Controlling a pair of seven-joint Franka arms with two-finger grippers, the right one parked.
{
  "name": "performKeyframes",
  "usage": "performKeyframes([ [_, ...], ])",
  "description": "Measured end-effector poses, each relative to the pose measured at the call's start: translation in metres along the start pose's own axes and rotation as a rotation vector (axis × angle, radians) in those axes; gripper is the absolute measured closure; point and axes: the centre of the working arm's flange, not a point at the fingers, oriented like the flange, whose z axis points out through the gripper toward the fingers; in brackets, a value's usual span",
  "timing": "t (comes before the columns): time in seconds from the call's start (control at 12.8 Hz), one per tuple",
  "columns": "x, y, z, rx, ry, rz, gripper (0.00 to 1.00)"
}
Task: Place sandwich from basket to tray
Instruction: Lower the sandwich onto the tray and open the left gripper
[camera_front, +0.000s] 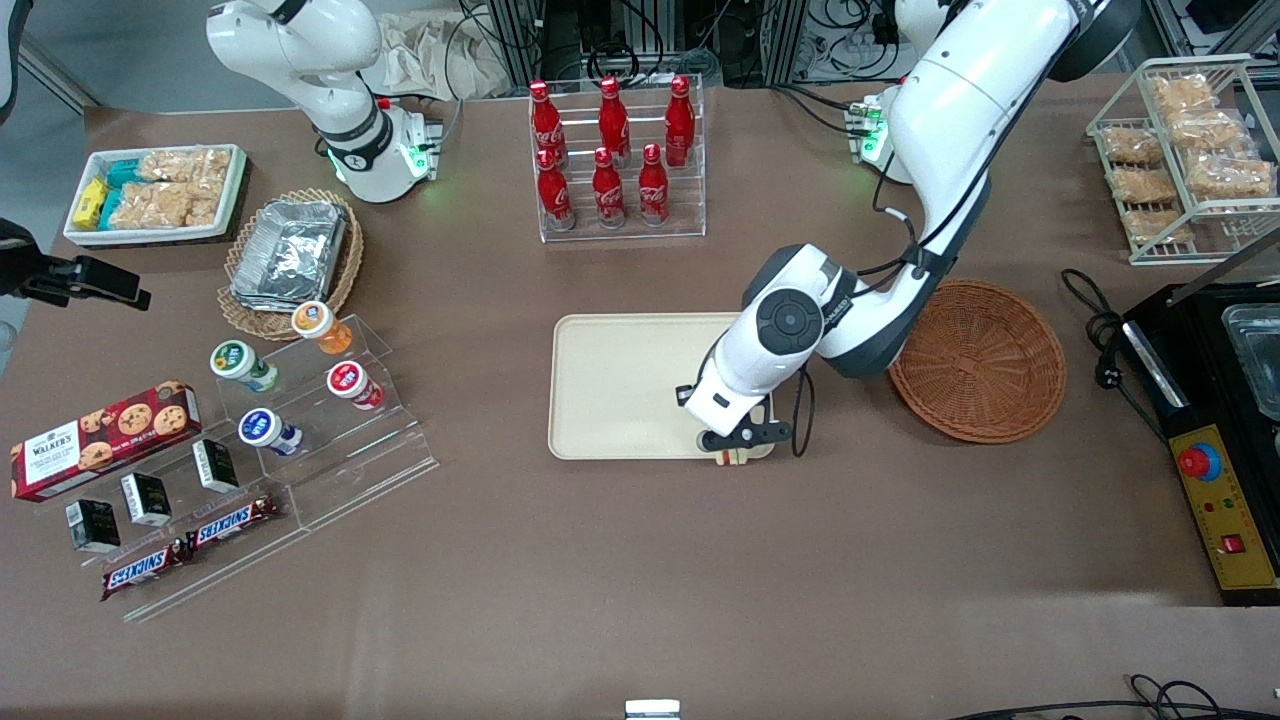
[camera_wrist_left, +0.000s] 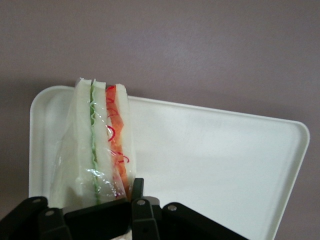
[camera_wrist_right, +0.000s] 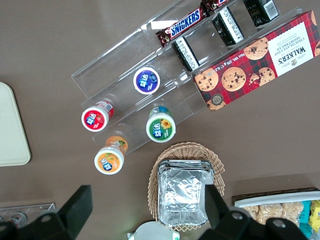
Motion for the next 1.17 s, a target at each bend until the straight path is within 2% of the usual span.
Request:
performKeyframes([
  [0.16, -0.005, -0.003, 0.009, 0.013, -0.014, -0.003, 1.00],
  [0.31, -0.006, -0.004, 0.010, 0.014, -0.015, -0.005, 0.82],
  [0.86, -0.003, -0.001, 0.001, 0.009, -0.004, -0.014, 0.08],
  [0.94, -0.002, 0.000, -0.004, 0.010, 0.000, -0.020, 0.00],
  [1.17, 0.006, 0.007, -0.047, 0.024, 0.013, -0.037, 0.00],
])
